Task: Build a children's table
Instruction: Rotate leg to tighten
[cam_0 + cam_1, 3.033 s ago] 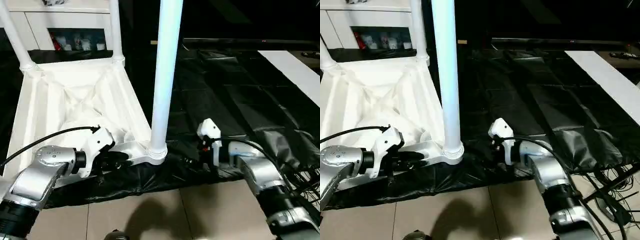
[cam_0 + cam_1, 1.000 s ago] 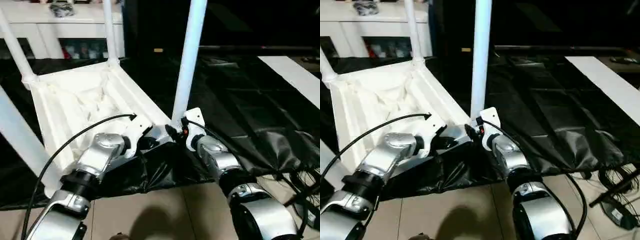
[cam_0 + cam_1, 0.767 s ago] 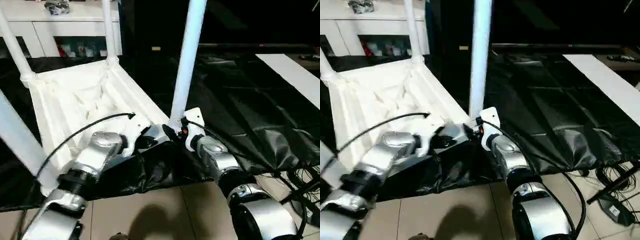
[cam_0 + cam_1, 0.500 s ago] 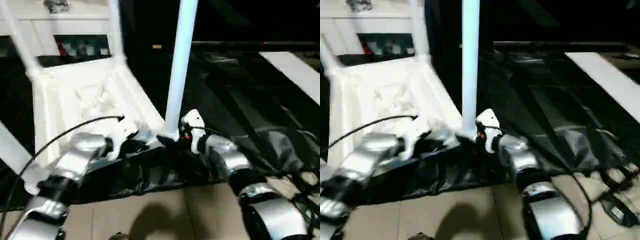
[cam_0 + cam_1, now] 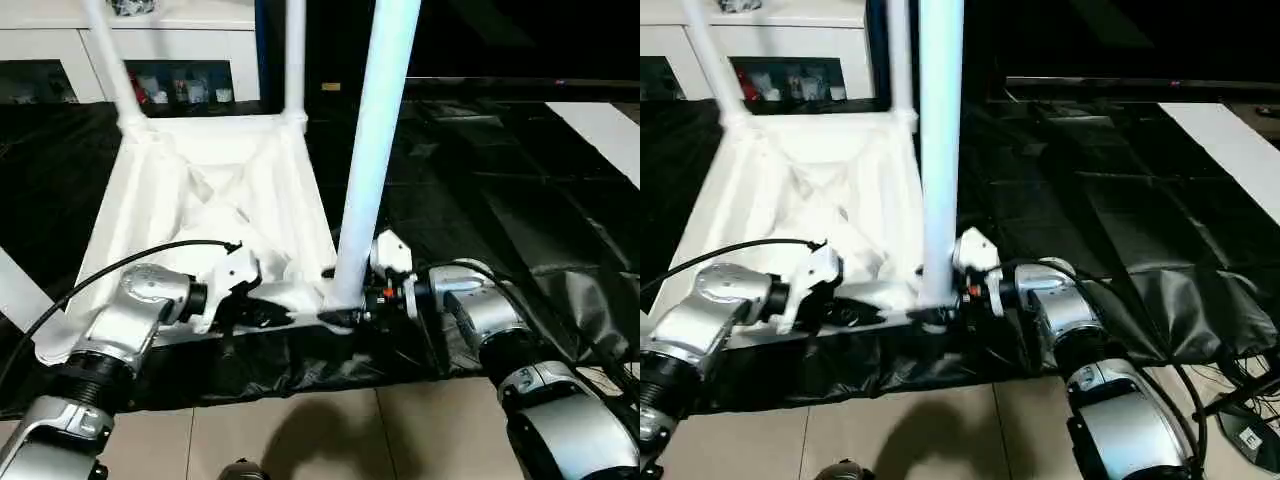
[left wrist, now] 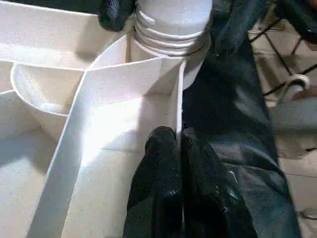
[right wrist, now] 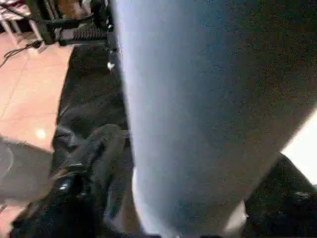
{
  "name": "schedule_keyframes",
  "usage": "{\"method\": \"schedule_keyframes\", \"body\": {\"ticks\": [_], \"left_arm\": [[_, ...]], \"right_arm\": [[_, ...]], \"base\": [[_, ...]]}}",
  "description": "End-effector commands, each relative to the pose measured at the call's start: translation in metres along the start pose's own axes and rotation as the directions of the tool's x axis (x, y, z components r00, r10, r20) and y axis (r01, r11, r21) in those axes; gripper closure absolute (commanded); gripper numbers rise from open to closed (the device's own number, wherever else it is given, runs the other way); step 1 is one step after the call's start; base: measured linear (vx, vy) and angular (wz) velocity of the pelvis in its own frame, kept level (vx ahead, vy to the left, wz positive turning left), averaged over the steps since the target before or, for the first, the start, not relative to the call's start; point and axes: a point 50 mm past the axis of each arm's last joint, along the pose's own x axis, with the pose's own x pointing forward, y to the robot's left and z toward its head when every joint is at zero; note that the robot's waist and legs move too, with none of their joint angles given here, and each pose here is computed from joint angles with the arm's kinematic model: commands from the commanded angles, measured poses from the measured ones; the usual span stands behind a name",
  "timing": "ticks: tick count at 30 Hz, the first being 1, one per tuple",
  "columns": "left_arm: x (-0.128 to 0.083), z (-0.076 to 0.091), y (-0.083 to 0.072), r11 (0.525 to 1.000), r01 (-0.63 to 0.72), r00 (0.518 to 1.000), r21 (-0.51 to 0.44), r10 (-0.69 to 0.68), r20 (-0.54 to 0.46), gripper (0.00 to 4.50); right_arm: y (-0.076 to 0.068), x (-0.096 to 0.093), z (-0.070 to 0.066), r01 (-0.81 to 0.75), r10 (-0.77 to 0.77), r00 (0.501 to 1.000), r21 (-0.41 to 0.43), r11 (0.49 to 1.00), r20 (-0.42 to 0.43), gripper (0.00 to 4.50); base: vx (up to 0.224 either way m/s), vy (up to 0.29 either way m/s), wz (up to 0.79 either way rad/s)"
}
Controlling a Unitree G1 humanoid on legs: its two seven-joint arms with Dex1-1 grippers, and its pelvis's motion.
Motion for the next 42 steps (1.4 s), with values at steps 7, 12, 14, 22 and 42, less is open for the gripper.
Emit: {"method": "schedule_keyframes", "body": {"ticks": [7, 12, 14, 22, 42], "left_arm": [[0.011, 0.008, -0.004, 0.994, 0.104, 0.993, 0.025, -0.105, 0.058, 4.50], [0.009, 0.006, -0.002, 0.995, 0.100, 0.994, 0.024, -0.101, 0.046, 4.50], [0.009, 0.006, 0.002, 0.998, 0.059, 0.998, 0.008, -0.059, 0.038, 4.50], [0.028, 0.017, 0.020, 0.981, -0.180, 0.983, -0.074, 0.183, 0.032, 4.50], [0.071, 0.032, 0.008, 0.979, -0.199, 0.976, -0.043, 0.202, 0.084, 4.50]], "right_arm": [[0.010, 0.014, -0.011, -0.109, 0.108, 0.989, -0.005, 0.994, -0.103, 1.76], [0.012, 0.016, -0.011, -0.114, 0.114, 0.989, 0.001, 0.993, -0.094, 1.82], [0.012, 0.019, -0.010, -0.091, 0.092, 0.994, 0.027, 0.995, -0.056, 1.83], [0.001, 0.037, -0.013, 0.236, -0.238, 0.971, 0.162, 0.958, -0.004, 1.84], [-0.007, 0.070, 0.007, 0.487, -0.520, 0.849, 0.244, 0.839, 0.095, 0.55]], "base": [[0.000, 0.000, 0.00], [0.000, 0.000, 0.00], [0.000, 0.000, 0.00], [0.000, 0.000, 0.00], [0.000, 0.000, 0.00]]}}
